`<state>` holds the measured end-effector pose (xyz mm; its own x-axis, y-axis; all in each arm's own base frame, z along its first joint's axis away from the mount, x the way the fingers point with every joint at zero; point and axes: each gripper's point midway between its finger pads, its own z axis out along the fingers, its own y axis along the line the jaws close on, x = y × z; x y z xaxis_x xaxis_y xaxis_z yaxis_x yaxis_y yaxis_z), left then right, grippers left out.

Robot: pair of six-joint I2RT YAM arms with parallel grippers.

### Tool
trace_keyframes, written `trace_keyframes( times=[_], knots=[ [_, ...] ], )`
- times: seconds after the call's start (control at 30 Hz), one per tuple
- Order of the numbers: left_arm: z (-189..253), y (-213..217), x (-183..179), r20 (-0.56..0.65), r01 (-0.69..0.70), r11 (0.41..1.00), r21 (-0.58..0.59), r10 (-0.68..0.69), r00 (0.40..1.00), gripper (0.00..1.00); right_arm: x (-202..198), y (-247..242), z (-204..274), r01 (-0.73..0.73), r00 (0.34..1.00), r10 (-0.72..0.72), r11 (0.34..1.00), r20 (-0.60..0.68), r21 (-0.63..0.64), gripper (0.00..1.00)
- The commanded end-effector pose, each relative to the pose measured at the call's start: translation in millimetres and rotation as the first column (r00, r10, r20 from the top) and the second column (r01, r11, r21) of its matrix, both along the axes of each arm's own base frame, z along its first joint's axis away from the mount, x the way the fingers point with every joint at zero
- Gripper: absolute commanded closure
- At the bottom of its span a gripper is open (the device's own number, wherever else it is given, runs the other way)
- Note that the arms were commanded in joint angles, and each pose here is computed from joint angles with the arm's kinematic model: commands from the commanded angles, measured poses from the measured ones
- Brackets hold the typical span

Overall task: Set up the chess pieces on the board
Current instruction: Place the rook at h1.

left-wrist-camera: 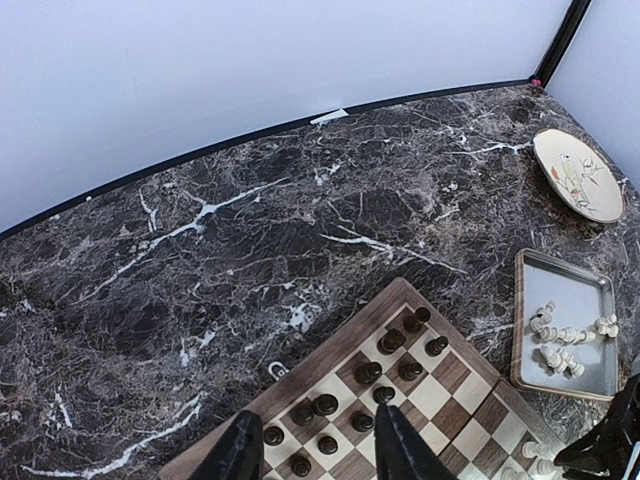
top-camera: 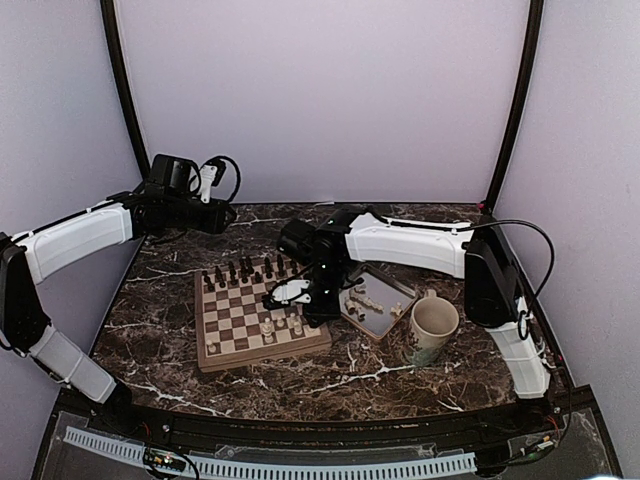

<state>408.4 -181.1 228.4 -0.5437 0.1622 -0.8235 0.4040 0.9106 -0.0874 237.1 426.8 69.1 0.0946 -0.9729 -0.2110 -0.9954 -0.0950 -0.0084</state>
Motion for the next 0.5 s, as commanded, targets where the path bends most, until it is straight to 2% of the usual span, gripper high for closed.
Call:
trace_keyframes(
  times=[0.0, 0.13, 0.47],
  knots=[
    [2.4, 0.0, 0.0, -0.007, 0.006, 1.000, -0.013, -0.006, 1.000, 0.60, -1.2, 10.6, 1.6, -0.002, 1.000, 0.002, 1.000, 0.008, 0.022, 0.81],
    [2.7, -0.5, -0.1, -0.006, 0.007, 1.000, -0.014, -0.007, 1.000, 0.60, -0.7, 13.7, 14.5, 0.001, 1.000, -0.001, 0.999, 0.016, 0.050, 0.76],
    [0.3, -2.5, -0.2, -0.015, 0.016, 1.000, -0.016, -0.016, 1.000, 0.60, 11.8, 1.9, 63.9, 0.036, 0.998, -0.041, 0.990, 0.040, 0.136, 0.73]
  ],
)
